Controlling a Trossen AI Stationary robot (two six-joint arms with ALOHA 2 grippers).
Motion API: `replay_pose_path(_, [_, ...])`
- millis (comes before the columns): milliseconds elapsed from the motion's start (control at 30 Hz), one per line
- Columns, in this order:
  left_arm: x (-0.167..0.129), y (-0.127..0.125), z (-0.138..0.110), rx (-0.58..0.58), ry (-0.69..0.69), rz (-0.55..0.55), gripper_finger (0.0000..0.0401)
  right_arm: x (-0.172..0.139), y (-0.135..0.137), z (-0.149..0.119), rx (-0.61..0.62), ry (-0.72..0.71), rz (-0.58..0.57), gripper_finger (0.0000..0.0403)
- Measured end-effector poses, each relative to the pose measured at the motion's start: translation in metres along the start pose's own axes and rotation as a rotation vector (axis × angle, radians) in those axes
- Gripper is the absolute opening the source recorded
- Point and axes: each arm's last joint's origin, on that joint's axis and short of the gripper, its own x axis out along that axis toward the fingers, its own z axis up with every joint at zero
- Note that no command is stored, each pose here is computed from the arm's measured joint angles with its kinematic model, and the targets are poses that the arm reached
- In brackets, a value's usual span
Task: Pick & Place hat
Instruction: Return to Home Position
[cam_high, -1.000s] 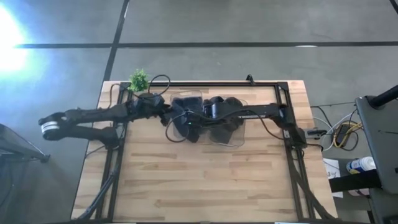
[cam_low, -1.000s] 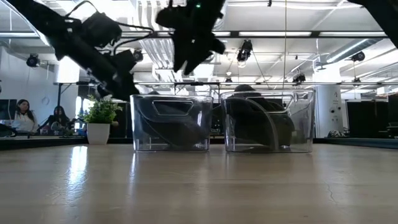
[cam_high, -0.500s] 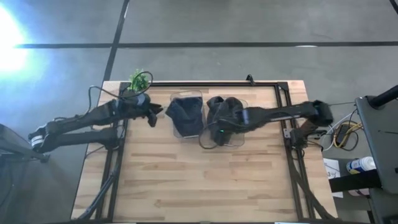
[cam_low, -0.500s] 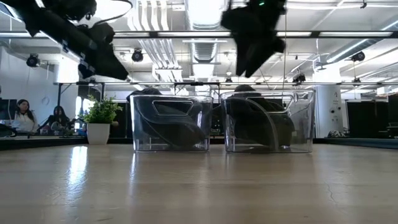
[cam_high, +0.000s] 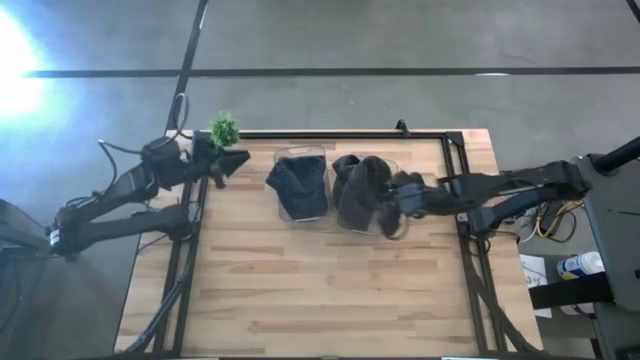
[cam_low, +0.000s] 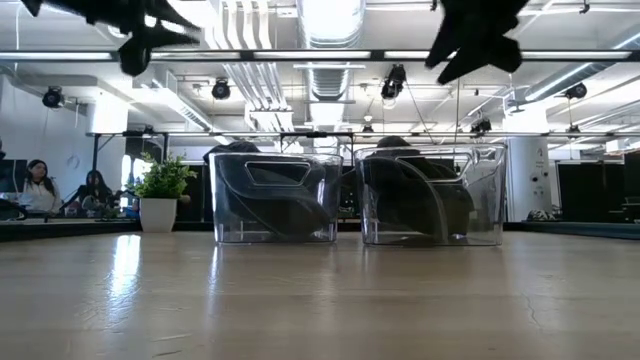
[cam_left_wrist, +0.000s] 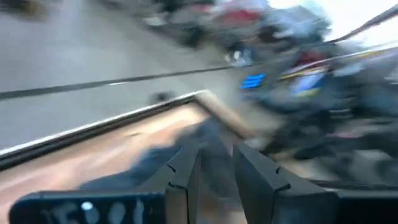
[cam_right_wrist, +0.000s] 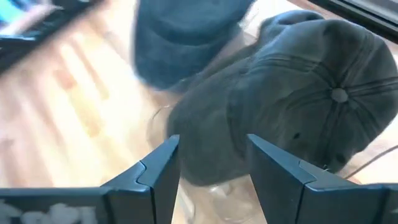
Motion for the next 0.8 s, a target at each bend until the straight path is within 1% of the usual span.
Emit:
replay_pose_path(67, [0.004,-0.004,-0.001,-0.04,0.009,-0.16,0.009,-0.013,-0.007,-0.007,-0.011,-0.034,0.057,0.0176])
replay_pose_path(133, [0.012,-0.006,-0.009,-0.09,0.057,-0.319,0.009,-0.025,-0.017,-0.018,-0.045,-0.051,0.101,0.0176])
replay_pose_path(167, [0.016,-0.006,-0.014,-0.123,0.077,-0.372,0.009,-0.031,-0.024,-0.024,-0.052,-0.058,0.12,0.0176])
replay_pose_path(200, [0.019,-0.005,-0.018,-0.163,0.086,-0.394,0.009,-0.037,-0.031,-0.03,-0.055,-0.065,0.139,0.0176])
replay_pose_path(267, [0.025,0.001,-0.027,-0.281,0.098,-0.366,0.009,-0.049,-0.044,-0.04,-0.079,-0.09,0.185,0.0176])
replay_pose_path(333, [0.03,0.008,-0.038,-0.452,0.113,-0.301,0.009,-0.062,-0.057,-0.048,-0.126,-0.122,0.24,0.0176])
replay_pose_path(367, [0.031,0.009,-0.042,-0.48,0.105,-0.292,0.009,-0.069,-0.063,-0.051,-0.155,-0.145,0.276,0.0176])
replay_pose_path(433, [0.035,0.011,-0.054,-0.44,0.115,-0.309,0.009,-0.085,-0.076,-0.056,-0.196,-0.192,0.343,0.0176])
replay_pose_path(467, [0.035,0.012,-0.062,-0.426,0.135,-0.315,0.009,-0.091,-0.084,-0.058,-0.218,-0.2,0.348,0.0176])
replay_pose_path(500, [0.035,0.012,-0.065,-0.45,0.139,-0.325,0.009,-0.097,-0.095,-0.061,-0.226,-0.204,0.331,0.0176])
replay_pose_path(533, [0.035,0.013,-0.067,-0.516,0.111,-0.305,0.009,-0.101,-0.107,-0.065,-0.168,-0.191,0.313,0.0176])
replay_pose_path(567, [0.036,0.016,-0.071,-0.595,0.08,-0.25,0.009,-0.105,-0.117,-0.069,-0.075,-0.172,0.316,0.0176])
replay_pose_path(600, [0.037,0.019,-0.077,-0.629,0.054,-0.196,0.009,-0.109,-0.125,-0.073,-0.03,-0.175,0.333,0.0176])
replay_pose_path(633, [0.038,0.019,-0.08,-0.604,0.03,-0.188,0.009,-0.113,-0.132,-0.075,-0.033,-0.192,0.37,0.0176])
replay_pose_path(667, [0.038,0.014,-0.079,-0.552,0.0,-0.237,0.009,-0.117,-0.138,-0.078,-0.058,-0.22,0.432,0.0176])
replay_pose_path(733, [0.037,0.008,-0.078,-0.424,-0.047,-0.361,0.009,-0.124,-0.146,-0.081,-0.097,-0.329,0.561,0.0176])
replay_pose_path(800, [0.031,0.0,-0.07,-0.312,-0.142,-0.512,0.009,-0.127,-0.155,-0.085,-0.121,-0.466,0.668,0.0176])
